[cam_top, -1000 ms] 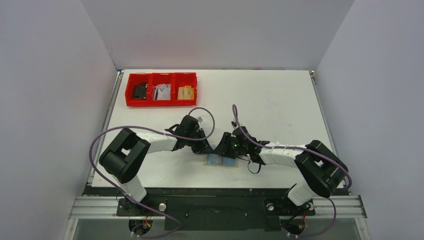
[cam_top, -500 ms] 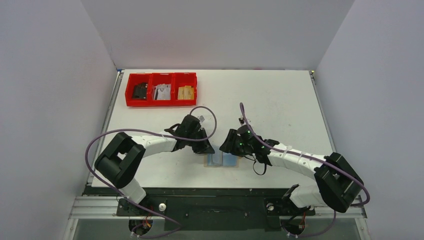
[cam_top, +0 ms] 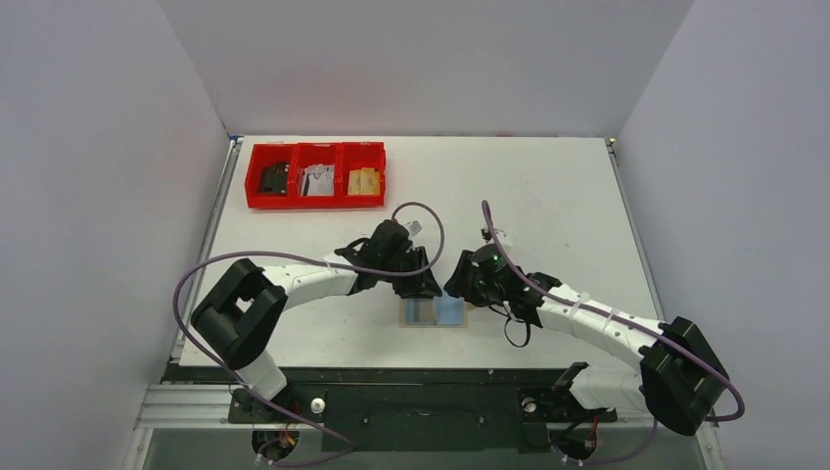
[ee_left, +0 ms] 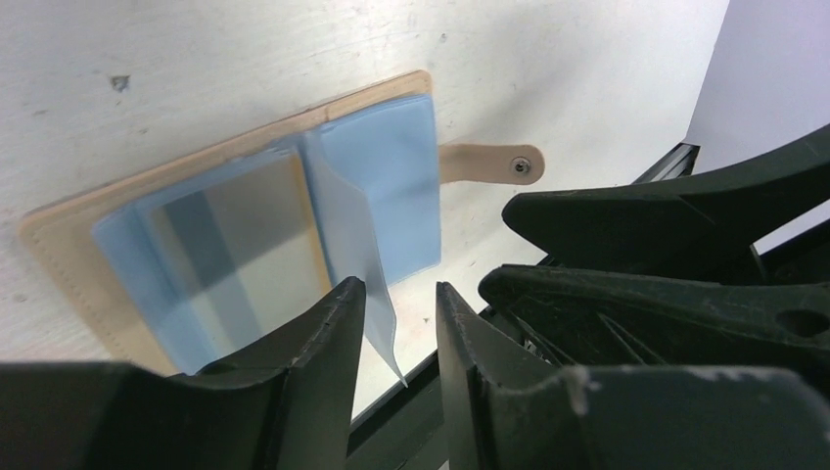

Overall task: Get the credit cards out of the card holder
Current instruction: Remove the credit card from the card holder.

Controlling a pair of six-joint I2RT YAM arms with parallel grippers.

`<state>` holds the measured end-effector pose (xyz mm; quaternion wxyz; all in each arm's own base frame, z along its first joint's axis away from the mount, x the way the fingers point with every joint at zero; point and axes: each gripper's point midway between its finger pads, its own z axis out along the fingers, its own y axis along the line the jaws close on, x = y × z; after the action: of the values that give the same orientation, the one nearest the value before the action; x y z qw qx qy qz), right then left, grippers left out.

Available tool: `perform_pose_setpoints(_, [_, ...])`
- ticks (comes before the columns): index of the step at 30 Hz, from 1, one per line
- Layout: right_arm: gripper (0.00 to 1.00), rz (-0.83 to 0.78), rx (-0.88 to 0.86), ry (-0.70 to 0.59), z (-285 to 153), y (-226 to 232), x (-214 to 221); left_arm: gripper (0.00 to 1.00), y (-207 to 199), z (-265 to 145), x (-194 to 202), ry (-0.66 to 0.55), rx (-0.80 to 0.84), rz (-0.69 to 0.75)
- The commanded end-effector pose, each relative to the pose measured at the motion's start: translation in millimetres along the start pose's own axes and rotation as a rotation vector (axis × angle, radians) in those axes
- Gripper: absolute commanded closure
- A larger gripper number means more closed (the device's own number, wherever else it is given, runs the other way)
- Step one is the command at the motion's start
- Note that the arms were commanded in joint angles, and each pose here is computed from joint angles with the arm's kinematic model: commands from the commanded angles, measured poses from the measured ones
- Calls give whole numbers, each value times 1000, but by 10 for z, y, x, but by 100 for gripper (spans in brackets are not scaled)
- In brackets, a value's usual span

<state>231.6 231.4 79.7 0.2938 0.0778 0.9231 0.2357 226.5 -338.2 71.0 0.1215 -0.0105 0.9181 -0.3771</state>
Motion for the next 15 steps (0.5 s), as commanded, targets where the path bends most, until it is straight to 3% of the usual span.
perform_pose_setpoints(1, [55,0,12,-93,-147,20,-261,68,-222,60,-98,-13,41,42])
perform_pose_setpoints(15, [55,16,93,-164,-389,-228,-380,59,-316,485,41,58,41,66])
